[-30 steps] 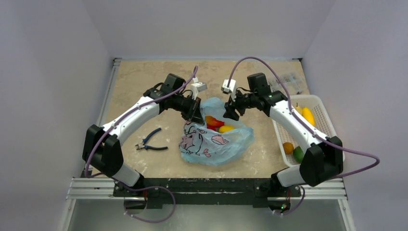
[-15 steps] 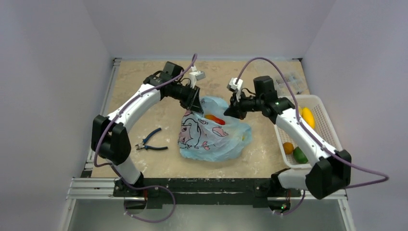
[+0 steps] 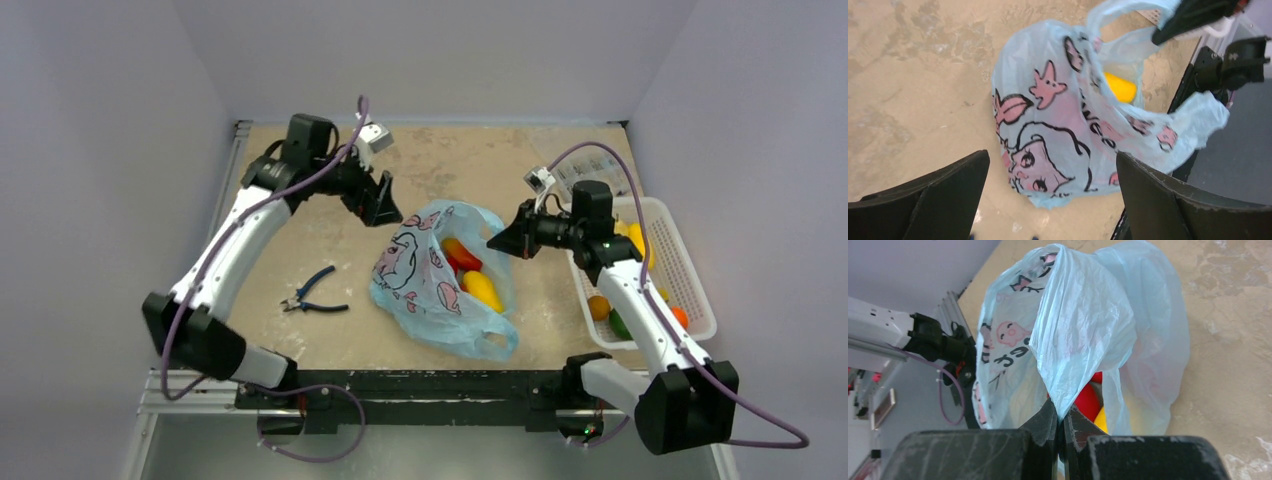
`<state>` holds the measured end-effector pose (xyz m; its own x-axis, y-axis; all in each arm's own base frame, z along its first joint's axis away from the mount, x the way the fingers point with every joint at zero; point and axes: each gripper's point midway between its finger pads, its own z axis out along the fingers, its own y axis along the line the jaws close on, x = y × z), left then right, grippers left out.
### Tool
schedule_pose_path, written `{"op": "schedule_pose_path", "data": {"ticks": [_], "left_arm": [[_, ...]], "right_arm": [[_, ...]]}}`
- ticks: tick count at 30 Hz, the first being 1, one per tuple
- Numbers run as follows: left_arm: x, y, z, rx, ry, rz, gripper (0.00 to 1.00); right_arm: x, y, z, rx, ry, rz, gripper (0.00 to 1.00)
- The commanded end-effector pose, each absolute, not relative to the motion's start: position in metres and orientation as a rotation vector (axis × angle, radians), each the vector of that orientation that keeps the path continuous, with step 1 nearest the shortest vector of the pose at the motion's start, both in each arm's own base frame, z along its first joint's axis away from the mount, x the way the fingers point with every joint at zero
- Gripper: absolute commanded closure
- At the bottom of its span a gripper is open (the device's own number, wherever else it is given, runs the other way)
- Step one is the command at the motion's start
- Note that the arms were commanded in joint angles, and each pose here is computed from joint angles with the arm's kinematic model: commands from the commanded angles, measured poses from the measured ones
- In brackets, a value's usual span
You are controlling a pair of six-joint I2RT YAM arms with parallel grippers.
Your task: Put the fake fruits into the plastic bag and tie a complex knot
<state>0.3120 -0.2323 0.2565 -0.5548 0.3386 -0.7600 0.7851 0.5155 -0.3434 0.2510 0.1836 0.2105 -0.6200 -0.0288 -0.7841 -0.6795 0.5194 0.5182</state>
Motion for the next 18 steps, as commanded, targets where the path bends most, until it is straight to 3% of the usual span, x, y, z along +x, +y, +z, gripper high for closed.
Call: {"op": "schedule_pose_path", "data": {"ticks": [1,7,11,18], "left_arm": [[0.249,-0.216,0.304,1.188,1.75,-0.841,0.0],[0.14,-0.25,0.263,1.702,1.355,-0.696,0.02],[0.108,-0.3,0.252,1.845,1.251,-0.695,0.12],[0.08,-0.397,0.239,2.059,0.941,-0.455,0.29]], "right_arm": [[0.244,0.193,0.25,-0.558,1.937,1.238,1.0],[0.227,0.194,0.25,-0.532,2.008,1.316,1.0],[0.224,0.195,0.242,-0.513,2.02,1.336,1.0],[0.223,0.198,0.24,-0.442,2.038,1.402,1.0]]}}
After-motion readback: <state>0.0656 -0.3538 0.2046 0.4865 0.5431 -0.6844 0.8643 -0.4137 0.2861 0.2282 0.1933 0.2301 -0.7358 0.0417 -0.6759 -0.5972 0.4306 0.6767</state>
